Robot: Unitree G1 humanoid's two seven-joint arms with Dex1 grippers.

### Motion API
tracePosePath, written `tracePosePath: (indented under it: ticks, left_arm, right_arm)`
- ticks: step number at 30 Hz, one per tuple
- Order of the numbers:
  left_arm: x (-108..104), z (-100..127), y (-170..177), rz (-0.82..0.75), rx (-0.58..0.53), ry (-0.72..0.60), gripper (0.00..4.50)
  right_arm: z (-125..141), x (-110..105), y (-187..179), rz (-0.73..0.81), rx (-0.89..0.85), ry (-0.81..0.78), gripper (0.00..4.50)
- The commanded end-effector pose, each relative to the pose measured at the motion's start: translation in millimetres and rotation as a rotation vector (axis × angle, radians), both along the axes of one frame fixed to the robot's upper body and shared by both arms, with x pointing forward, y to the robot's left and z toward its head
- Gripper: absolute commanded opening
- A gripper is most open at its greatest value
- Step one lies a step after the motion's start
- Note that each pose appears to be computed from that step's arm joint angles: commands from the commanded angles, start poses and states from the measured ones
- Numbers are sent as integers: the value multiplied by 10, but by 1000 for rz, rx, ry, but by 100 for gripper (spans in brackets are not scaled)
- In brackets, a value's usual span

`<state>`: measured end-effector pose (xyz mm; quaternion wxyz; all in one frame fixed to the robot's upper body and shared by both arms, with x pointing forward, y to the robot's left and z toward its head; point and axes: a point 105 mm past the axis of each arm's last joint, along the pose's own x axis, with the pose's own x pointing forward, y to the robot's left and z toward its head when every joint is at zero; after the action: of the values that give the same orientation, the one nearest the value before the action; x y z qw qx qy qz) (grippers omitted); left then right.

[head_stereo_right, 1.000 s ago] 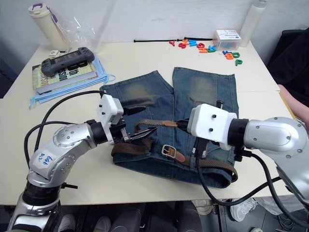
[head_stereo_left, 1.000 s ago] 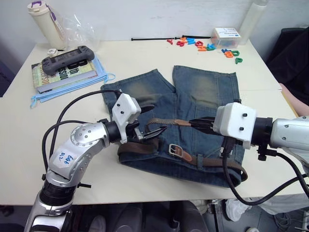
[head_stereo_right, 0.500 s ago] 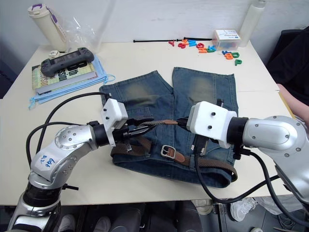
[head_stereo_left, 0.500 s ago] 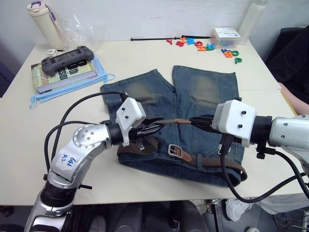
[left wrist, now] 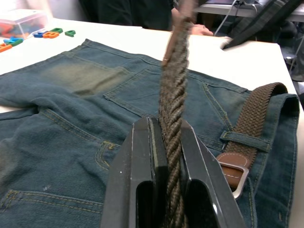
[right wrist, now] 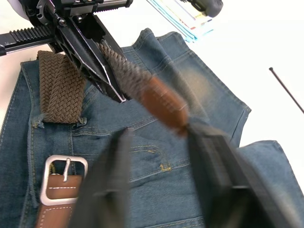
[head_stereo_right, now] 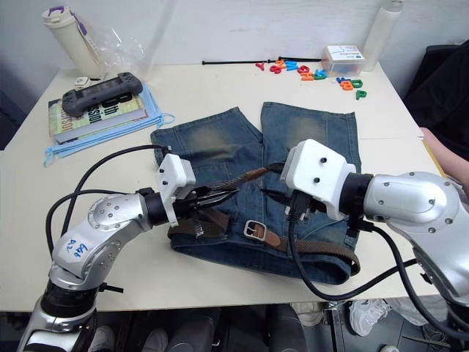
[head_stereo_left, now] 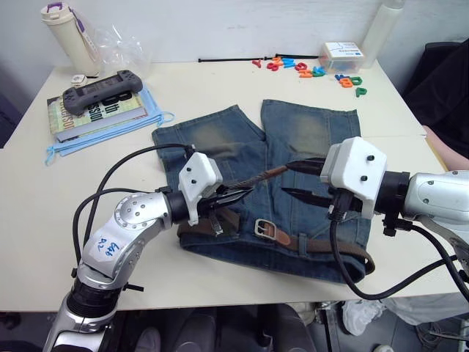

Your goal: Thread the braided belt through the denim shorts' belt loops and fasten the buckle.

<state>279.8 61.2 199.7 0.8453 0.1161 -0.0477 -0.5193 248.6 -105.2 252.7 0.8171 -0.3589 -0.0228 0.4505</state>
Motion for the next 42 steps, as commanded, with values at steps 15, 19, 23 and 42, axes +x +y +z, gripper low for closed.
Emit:
tracePosePath:
  ticks: [15, 19, 23, 42]
  left_arm:
    - [76, -177, 264, 160, -77, 91, 0]
    - [99, -172, 271, 168, -80, 99, 0]
    - [119, -168, 282, 172, -87, 115, 0]
    - [151, -195, 247, 145, -67, 131, 0]
  right_arm:
    - [-753, -350, 77, -95, 15, 174, 400]
    - [-962, -389, 130, -112, 1, 190, 400]
    - [-1081, -405, 171, -133, -7, 176, 400]
    - [-1035, -232, 165, -289, 39, -50, 170]
